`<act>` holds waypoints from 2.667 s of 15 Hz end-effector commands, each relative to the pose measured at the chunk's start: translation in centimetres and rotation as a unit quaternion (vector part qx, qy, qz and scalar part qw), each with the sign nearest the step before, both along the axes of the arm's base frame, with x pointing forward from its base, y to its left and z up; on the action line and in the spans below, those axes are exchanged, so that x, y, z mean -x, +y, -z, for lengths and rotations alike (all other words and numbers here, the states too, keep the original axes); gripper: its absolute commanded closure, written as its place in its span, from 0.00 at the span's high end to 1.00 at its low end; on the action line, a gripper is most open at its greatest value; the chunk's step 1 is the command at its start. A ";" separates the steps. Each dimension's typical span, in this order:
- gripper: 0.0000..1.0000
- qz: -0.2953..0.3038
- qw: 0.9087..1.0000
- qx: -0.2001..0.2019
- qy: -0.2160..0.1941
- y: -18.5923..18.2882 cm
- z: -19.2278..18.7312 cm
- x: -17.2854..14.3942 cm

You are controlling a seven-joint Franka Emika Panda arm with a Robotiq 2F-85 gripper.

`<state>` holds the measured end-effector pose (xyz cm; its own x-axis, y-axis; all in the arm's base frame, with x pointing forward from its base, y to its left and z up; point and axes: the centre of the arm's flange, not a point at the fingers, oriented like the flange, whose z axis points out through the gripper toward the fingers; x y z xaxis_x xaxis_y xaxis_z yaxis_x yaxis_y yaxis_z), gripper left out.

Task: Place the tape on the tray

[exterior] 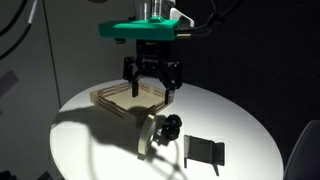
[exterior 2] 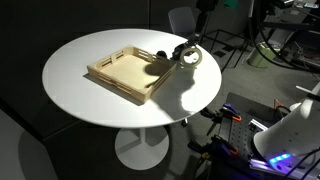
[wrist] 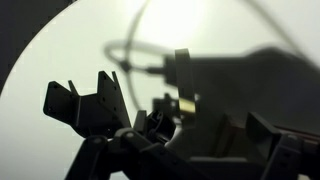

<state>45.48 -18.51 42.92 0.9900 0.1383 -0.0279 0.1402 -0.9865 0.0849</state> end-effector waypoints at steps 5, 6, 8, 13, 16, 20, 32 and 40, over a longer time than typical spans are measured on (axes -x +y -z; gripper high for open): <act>1.00 -0.023 1.000 0.003 -0.002 -0.4 3.8 -1.5; 1.00 -0.022 1.000 0.001 0.001 -0.4 4.4 -1.2; 1.00 -0.021 1.000 -0.004 0.008 -0.5 5.3 -0.8; 0.74 -0.020 0.999 -0.011 0.022 -0.5 6.5 0.0; 0.49 -0.024 0.999 -0.013 0.026 -0.3 6.7 0.2; 0.16 -0.031 0.999 -0.012 0.028 0.0 6.7 0.2; 0.05 -0.053 0.999 -0.001 0.014 2.2 4.1 0.2; 0.05 -0.111 0.993 0.015 -0.022 7.7 0.2 -1.7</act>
<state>47.01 -12.24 41.00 0.9497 0.3131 -0.0068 0.3121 -0.9440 0.1068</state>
